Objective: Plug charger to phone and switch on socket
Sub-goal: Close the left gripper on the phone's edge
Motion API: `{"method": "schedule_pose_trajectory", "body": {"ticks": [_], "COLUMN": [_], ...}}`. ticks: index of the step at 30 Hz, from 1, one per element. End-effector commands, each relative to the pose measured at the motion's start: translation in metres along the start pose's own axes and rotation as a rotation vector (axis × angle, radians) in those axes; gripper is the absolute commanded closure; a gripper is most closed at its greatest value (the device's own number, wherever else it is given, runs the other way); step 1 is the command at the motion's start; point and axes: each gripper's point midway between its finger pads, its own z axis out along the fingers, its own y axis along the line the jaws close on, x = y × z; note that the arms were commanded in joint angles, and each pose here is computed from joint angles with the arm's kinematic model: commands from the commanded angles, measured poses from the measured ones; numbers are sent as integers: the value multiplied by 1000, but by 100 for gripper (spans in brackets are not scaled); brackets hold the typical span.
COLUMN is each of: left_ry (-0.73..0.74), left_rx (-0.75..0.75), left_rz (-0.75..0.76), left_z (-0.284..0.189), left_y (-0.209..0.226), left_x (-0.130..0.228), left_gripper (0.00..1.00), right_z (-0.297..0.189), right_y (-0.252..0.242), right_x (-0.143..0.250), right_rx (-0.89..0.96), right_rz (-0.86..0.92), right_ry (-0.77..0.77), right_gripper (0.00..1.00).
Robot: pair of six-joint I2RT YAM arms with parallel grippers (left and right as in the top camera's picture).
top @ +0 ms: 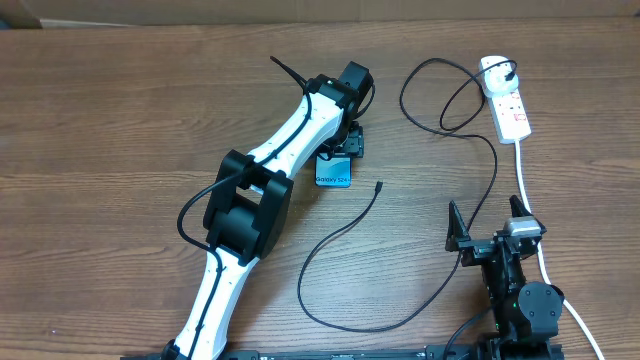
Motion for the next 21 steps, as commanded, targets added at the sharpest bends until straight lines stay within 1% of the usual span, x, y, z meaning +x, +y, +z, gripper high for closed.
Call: {"method": "schedule_pose_trajectory", "body": {"ticks": [1, 9, 14, 15, 17, 21], "left_ry": [82, 81, 79, 78, 76, 76], "left_rx": [-19, -17, -16, -16, -14, -14], "left_rz": [-1, -1, -1, -1, -1, -1], "left_z": [28, 28, 28, 28, 28, 28], "left_y": [8, 8, 7, 7, 7, 7], "left_x": [18, 17, 17, 17, 16, 16], "left_gripper": [22, 19, 19, 20, 24, 27], "right_z": [0, 0, 0, 0, 0, 0], "right_y": [1, 0, 0, 0, 0, 0], "right_x": [0, 0, 0, 0, 0, 0], "right_rx": [0, 0, 0, 0, 0, 0], "right_rz": [-2, -2, -2, -2, -2, -2], "right_ry": [-9, -9, -9, -9, -9, -9], "right_gripper": [0, 0, 0, 0, 0, 0]}}
